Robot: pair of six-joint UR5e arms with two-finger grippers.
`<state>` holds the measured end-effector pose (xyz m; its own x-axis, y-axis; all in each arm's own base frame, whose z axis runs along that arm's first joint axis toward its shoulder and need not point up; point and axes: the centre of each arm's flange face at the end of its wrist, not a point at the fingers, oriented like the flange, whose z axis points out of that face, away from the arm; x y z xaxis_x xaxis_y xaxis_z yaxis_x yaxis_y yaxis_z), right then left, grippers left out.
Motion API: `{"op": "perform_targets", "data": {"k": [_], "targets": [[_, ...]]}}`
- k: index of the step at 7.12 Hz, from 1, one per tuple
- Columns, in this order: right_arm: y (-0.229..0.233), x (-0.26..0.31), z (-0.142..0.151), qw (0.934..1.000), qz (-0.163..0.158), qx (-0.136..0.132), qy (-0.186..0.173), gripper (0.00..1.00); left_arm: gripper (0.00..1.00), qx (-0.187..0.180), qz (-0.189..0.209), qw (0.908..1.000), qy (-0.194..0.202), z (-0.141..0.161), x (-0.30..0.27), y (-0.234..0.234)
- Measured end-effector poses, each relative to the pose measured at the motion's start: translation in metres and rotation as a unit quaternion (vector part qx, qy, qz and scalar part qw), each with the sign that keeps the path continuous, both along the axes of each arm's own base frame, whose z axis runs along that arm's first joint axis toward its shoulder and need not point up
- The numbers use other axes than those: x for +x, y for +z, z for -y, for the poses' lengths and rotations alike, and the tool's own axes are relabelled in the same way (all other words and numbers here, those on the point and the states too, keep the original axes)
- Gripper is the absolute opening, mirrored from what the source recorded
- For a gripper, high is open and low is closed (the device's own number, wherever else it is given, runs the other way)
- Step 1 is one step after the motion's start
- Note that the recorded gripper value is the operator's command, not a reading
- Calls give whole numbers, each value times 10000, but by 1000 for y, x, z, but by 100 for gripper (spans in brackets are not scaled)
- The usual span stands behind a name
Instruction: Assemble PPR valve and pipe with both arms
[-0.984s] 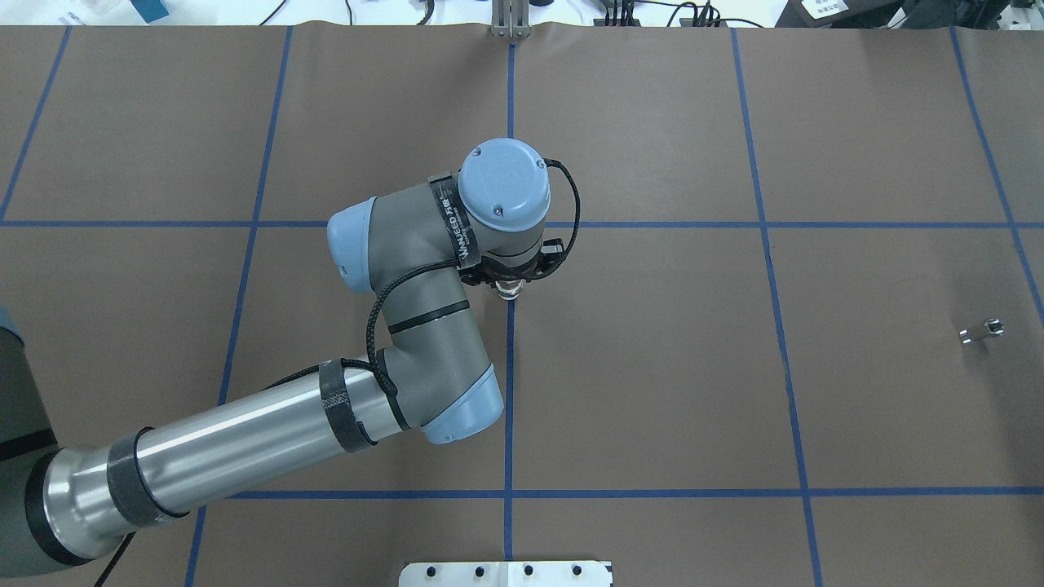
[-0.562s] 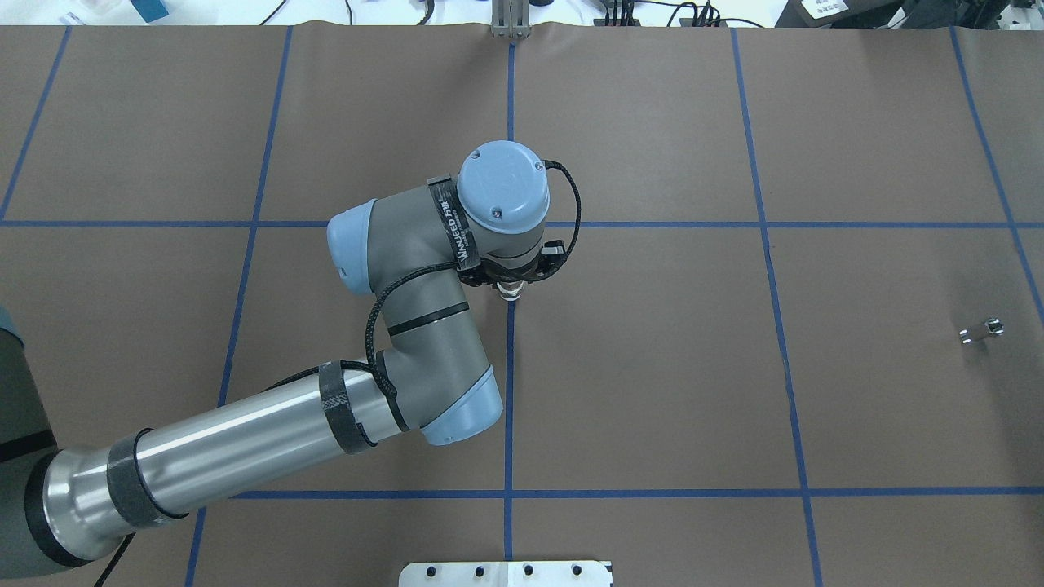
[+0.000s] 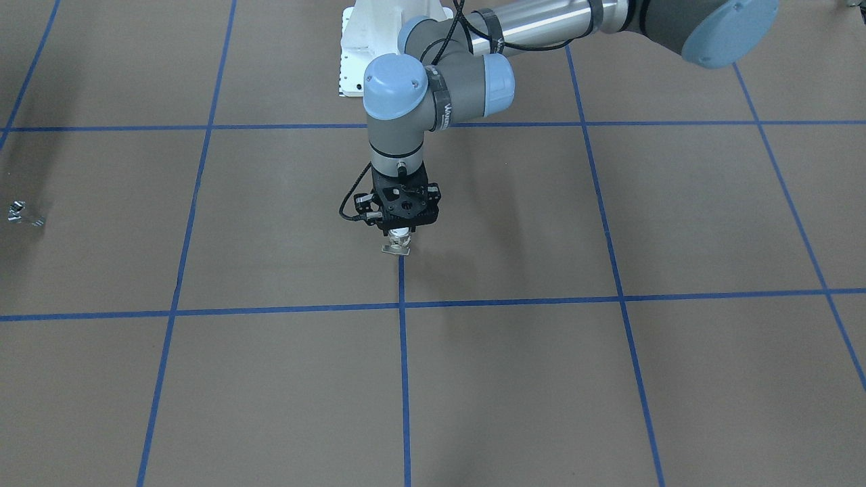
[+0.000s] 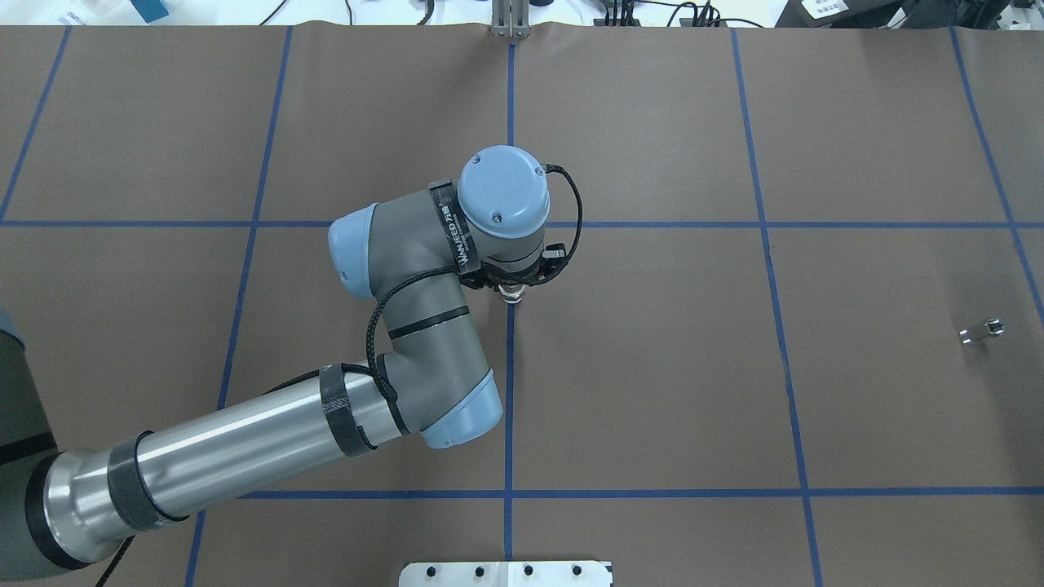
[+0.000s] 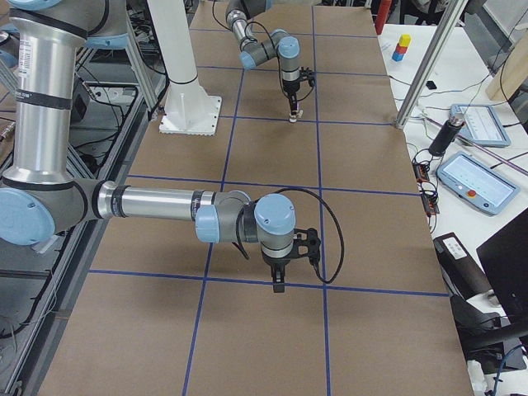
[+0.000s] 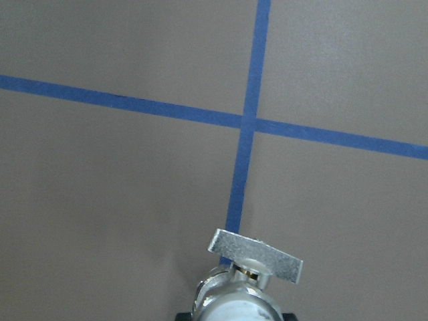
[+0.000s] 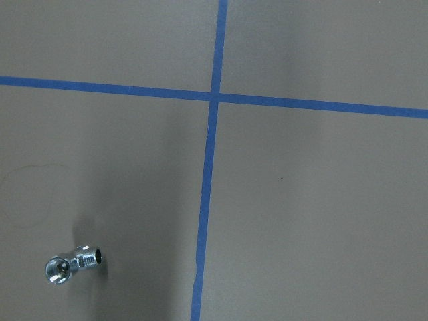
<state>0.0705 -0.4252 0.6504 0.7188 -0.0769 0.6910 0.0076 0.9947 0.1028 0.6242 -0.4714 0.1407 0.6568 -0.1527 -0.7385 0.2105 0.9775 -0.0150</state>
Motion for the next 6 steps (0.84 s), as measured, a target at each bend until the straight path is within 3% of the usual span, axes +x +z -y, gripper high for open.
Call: {"op": "perform_targets", "data": {"k": [3, 6], "targets": [[12, 0, 2, 9998, -2, 177, 0, 100, 100, 127, -19, 9999, 95, -1, -4, -5], [43, -1, 4, 9968, 99, 794, -10, 100, 100, 396, -97, 9990, 190, 10, -50, -21]]}}
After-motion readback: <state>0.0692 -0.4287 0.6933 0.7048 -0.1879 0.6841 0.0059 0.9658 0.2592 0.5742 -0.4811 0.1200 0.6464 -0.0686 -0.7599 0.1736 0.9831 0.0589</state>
